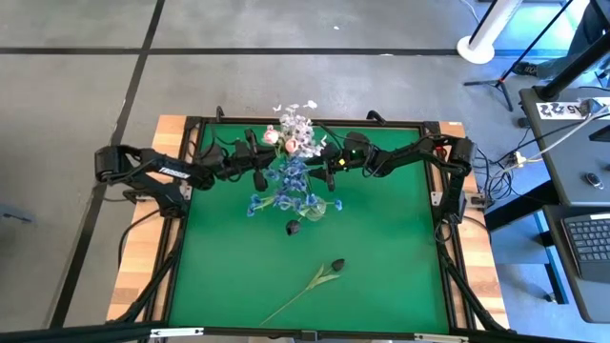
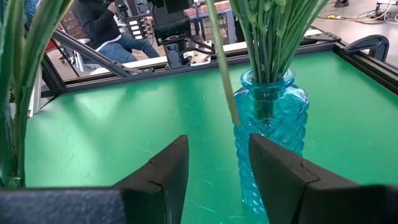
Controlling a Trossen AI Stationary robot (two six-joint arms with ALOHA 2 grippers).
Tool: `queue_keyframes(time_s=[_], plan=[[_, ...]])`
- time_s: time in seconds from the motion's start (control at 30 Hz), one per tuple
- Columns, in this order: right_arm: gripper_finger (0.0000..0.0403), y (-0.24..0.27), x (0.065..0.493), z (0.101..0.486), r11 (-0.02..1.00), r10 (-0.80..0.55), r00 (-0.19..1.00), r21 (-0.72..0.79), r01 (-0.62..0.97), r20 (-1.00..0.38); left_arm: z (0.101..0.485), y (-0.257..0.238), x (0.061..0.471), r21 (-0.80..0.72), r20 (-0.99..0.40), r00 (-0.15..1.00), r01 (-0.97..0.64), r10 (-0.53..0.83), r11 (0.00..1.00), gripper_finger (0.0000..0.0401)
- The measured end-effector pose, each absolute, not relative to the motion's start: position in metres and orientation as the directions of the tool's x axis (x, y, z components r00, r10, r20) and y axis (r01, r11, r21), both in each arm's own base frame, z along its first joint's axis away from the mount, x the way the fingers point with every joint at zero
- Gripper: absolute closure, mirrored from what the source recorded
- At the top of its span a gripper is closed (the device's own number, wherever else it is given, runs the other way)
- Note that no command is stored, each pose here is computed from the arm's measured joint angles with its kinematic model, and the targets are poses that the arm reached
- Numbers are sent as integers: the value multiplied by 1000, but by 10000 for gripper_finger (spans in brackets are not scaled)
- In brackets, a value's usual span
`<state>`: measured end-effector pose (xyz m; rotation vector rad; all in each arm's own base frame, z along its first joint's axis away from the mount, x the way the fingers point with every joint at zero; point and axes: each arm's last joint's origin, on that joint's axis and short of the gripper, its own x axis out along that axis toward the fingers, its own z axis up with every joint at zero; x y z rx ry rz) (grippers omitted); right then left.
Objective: Sort flowers into vase by color
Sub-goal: Put the pink flowers into the blue transparent vase
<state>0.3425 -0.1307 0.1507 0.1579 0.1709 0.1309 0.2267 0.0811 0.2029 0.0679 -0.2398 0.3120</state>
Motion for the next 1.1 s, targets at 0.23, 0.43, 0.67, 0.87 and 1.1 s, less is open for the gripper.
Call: queue_keyframes(time_s=[0.23,0.43,0.67,0.87,1.1], plan=[[237,-131,342,149,978,144,975,174,-114,-170,219,69,219,89,240,921,-336,307,938,401],[237,-131,342,149,978,144,974,176,-113,-175,228,62,211,153,210,891,-436,402,887,401],[237,-131,342,149,979,136,975,172,-105,-175,233,58,209,194,245,871,-475,427,858,401],[237,-131,343,150,980,135,976,170,-105,-173,234,58,209,194,252,869,-476,425,858,401],[237,-131,344,155,984,130,984,139,-113,-119,235,61,208,178,269,877,-451,398,874,401]])
